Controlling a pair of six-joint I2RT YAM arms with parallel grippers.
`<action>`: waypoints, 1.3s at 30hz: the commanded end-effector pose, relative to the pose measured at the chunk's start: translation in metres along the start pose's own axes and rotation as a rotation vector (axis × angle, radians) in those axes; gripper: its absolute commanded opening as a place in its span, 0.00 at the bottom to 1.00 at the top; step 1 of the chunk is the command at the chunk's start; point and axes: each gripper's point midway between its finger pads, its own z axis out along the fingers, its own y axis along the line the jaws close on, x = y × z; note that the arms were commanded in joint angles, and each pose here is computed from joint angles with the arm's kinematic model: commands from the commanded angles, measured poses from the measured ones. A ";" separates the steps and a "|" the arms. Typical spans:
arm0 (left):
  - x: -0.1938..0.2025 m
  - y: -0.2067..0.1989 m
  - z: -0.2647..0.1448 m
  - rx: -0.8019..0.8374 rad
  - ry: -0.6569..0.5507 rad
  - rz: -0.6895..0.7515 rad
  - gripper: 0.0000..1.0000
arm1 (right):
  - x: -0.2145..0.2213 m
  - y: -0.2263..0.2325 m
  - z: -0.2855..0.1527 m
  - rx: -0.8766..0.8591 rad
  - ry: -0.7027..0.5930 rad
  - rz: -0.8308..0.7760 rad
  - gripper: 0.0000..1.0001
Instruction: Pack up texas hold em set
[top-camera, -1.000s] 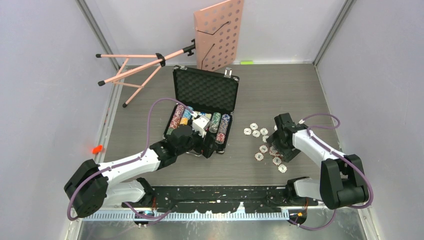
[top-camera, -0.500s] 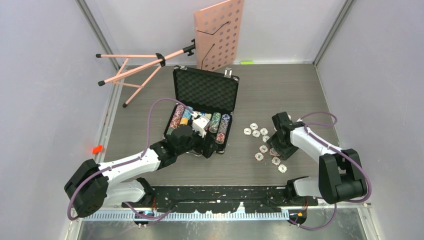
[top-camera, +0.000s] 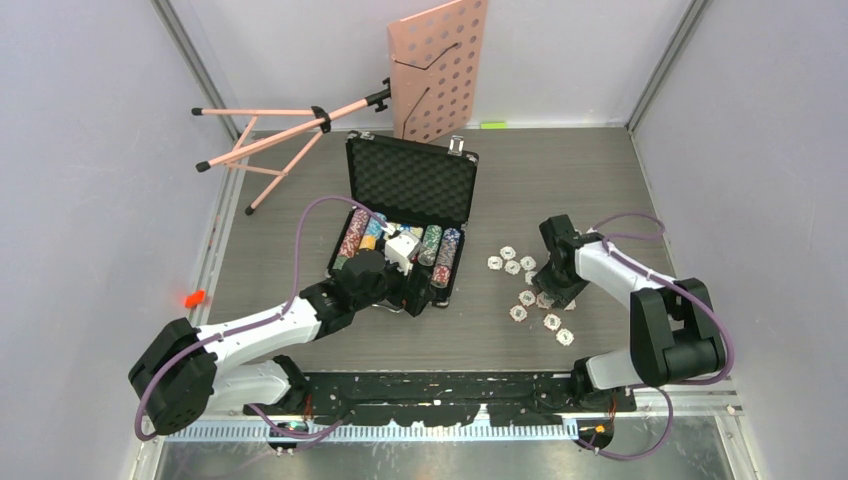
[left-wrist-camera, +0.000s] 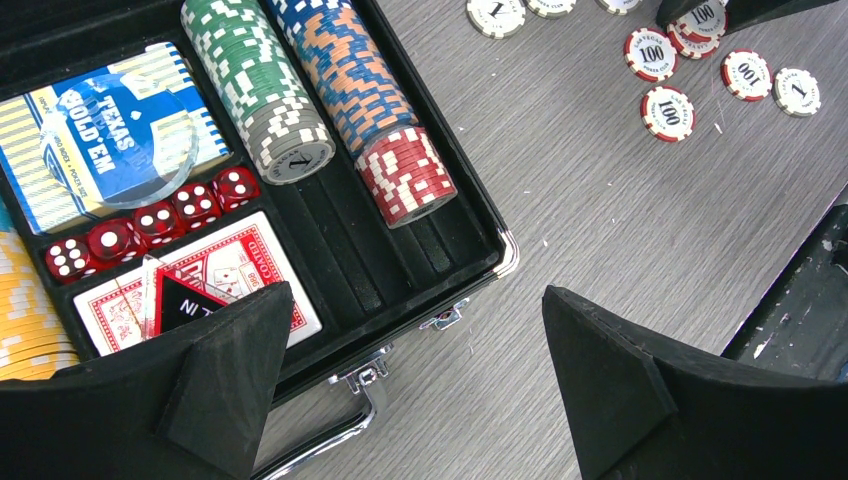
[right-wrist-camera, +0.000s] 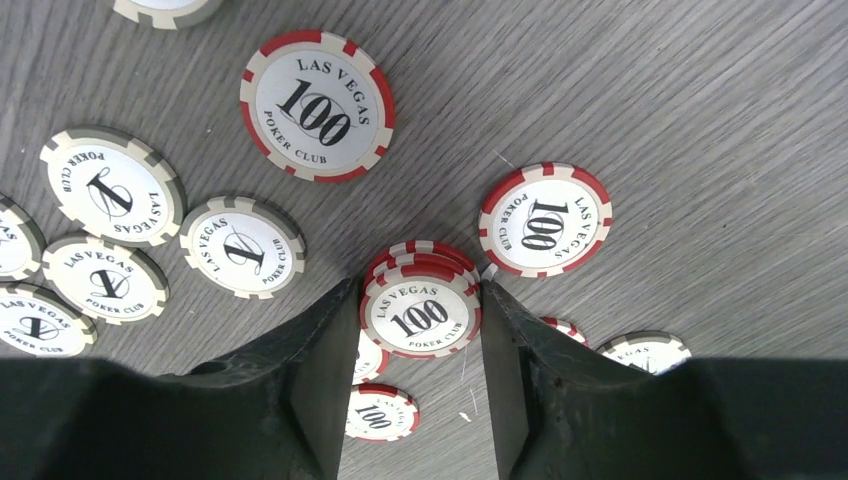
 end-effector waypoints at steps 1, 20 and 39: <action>-0.024 -0.005 -0.001 0.017 -0.062 0.021 0.99 | 0.009 -0.017 0.021 0.065 0.010 -0.022 0.43; -0.026 -0.002 -0.006 0.001 -0.079 0.003 0.98 | -0.001 -0.003 -0.042 -0.081 0.018 -0.039 0.21; -0.027 0.005 -0.003 -0.042 -0.133 -0.082 0.99 | -0.006 0.006 -0.023 -0.078 -0.003 -0.074 0.29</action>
